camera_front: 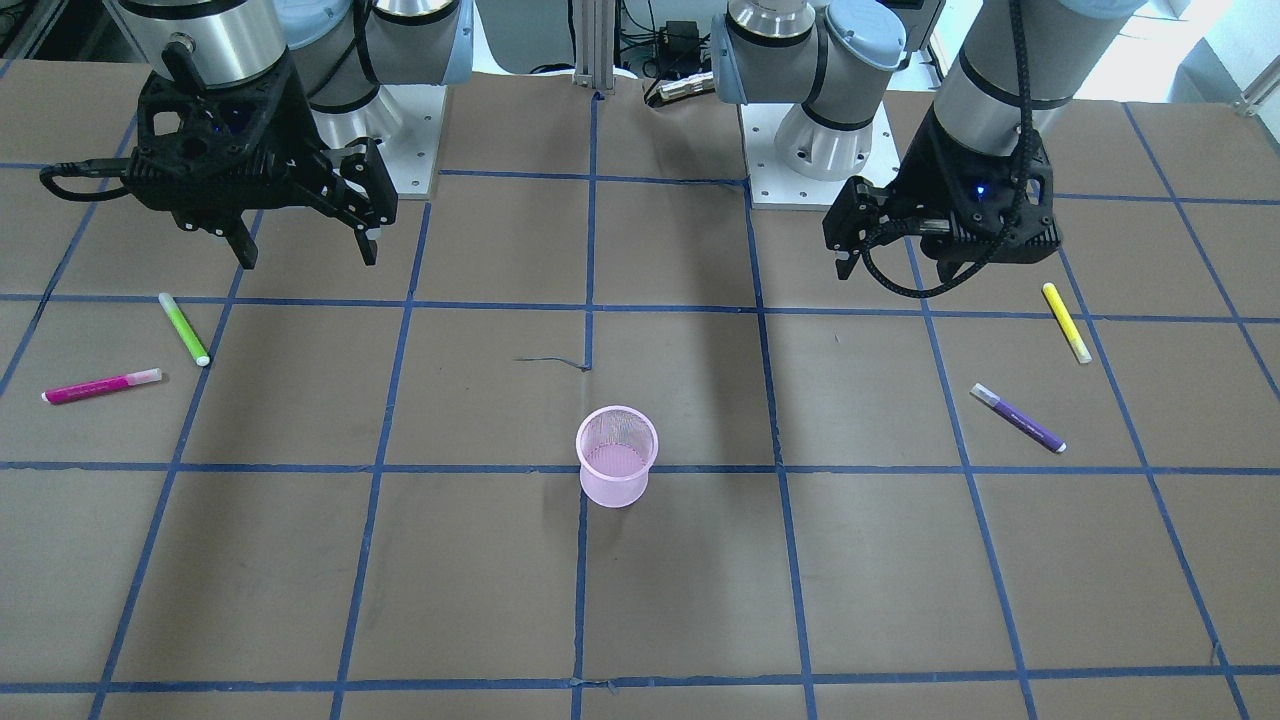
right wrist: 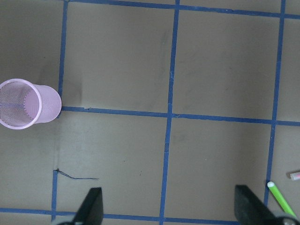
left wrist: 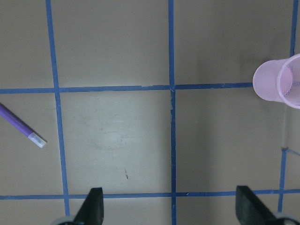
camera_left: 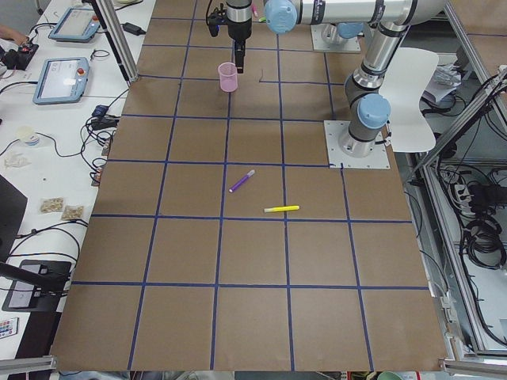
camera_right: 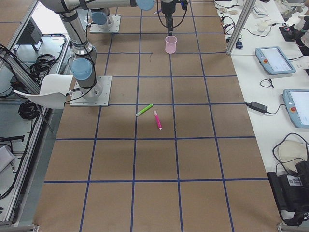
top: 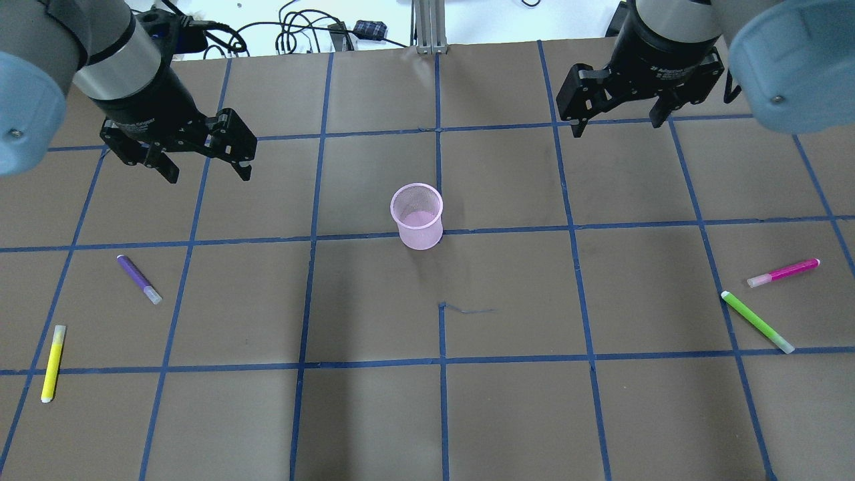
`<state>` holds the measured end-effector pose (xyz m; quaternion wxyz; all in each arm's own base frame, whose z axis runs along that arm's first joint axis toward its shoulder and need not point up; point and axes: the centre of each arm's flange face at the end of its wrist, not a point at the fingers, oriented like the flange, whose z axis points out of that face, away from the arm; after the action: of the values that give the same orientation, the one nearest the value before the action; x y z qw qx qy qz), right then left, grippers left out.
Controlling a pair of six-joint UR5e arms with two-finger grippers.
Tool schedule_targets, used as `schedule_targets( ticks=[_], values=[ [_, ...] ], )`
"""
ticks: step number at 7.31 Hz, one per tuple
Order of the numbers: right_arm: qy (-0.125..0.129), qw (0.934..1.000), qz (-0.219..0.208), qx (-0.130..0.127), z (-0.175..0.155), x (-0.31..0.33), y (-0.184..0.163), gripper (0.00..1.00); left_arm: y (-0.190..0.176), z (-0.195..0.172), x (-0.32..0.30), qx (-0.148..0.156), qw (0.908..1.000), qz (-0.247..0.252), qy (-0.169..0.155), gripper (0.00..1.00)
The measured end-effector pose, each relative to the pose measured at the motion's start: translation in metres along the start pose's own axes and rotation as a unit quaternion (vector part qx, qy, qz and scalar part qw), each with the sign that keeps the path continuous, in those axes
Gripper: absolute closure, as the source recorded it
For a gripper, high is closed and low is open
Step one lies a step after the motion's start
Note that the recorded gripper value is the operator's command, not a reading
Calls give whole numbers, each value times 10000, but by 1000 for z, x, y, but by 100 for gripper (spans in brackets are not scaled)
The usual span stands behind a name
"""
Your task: Insert purple and pink pens into pink cup
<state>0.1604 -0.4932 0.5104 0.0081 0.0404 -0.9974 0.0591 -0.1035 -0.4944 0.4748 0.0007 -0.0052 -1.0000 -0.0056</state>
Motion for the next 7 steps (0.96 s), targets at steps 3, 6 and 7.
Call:
schedule_targets(
  ticks=[3, 6, 7],
  values=[
    [57, 10000, 33, -15, -1, 4, -2, 0, -1, 1, 0, -8, 10000, 0, 18, 0],
    [87, 9996, 93, -266, 6, 6, -3, 0, -1, 1, 0, -11, 10000, 3, 9, 0],
    [107, 9991, 103, -405, 15, 7, -5, 0, -1, 2, 0, -14, 10000, 1, 6, 0]
  ],
)
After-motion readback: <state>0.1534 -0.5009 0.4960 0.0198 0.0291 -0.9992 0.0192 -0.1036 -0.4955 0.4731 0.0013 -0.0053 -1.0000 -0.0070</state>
